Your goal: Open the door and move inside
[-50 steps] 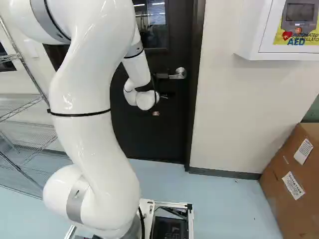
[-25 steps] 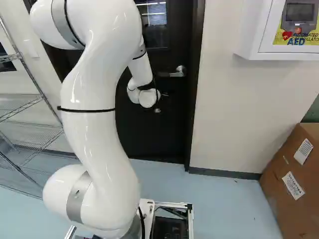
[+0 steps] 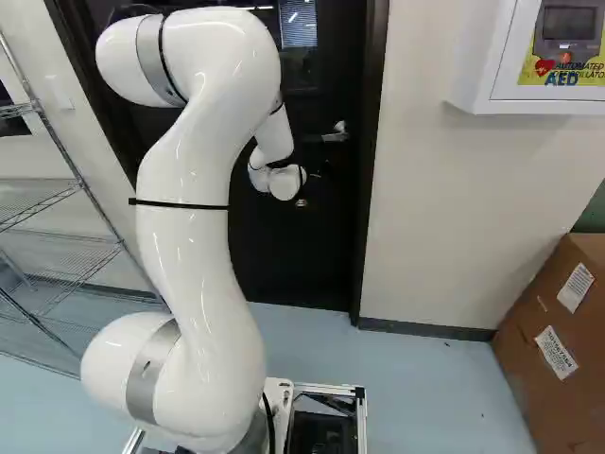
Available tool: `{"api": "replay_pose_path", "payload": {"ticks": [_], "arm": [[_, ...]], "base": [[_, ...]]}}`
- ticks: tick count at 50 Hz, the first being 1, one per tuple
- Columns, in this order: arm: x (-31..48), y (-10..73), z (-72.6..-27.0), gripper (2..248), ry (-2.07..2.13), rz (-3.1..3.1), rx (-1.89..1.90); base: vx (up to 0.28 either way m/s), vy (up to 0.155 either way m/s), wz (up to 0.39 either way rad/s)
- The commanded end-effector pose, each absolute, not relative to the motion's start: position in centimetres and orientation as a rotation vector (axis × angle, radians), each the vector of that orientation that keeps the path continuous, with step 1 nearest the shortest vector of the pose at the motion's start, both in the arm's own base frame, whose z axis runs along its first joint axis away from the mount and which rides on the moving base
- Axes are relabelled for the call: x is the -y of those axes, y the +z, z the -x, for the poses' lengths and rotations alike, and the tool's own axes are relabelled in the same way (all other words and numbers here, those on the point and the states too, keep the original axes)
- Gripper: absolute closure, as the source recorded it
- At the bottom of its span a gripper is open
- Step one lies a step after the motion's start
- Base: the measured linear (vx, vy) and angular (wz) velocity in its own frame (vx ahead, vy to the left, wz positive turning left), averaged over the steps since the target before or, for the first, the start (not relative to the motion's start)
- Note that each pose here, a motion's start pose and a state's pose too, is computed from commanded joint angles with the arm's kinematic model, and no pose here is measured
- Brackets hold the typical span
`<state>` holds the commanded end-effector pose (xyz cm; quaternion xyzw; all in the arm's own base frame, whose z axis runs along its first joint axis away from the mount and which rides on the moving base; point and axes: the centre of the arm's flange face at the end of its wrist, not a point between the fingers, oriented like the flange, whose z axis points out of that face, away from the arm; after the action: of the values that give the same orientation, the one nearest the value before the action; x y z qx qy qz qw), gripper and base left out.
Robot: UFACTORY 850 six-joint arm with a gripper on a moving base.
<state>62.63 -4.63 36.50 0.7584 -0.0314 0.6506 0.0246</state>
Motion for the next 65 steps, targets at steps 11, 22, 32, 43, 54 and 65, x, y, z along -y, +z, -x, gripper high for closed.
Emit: {"api": "replay_pose_path", "payload": {"ticks": [11,22,32,43,54,65], "arm": [[4.7,36.3,-64.9,3,2.053,-2.311,0.094],[4.7,35.9,-67.1,3,2.079,-2.289,0.091],[4.7,35.4,-69.1,3,2.101,-2.27,0.088],[4.7,34.9,-71.3,3,2.127,-2.247,0.086],[4.7,34.4,-73.6,3,2.155,-2.222,0.082],[4.3,33.8,-75.7,3,2.186,-2.199,0.069]], "base": [[0.0,0.0,0.0],[0.0,0.0,0.0],[0.0,0.0,0.0],[0.0,0.0,0.0],[0.0,0.0,0.0],[0.0,0.0,0.0]]}}
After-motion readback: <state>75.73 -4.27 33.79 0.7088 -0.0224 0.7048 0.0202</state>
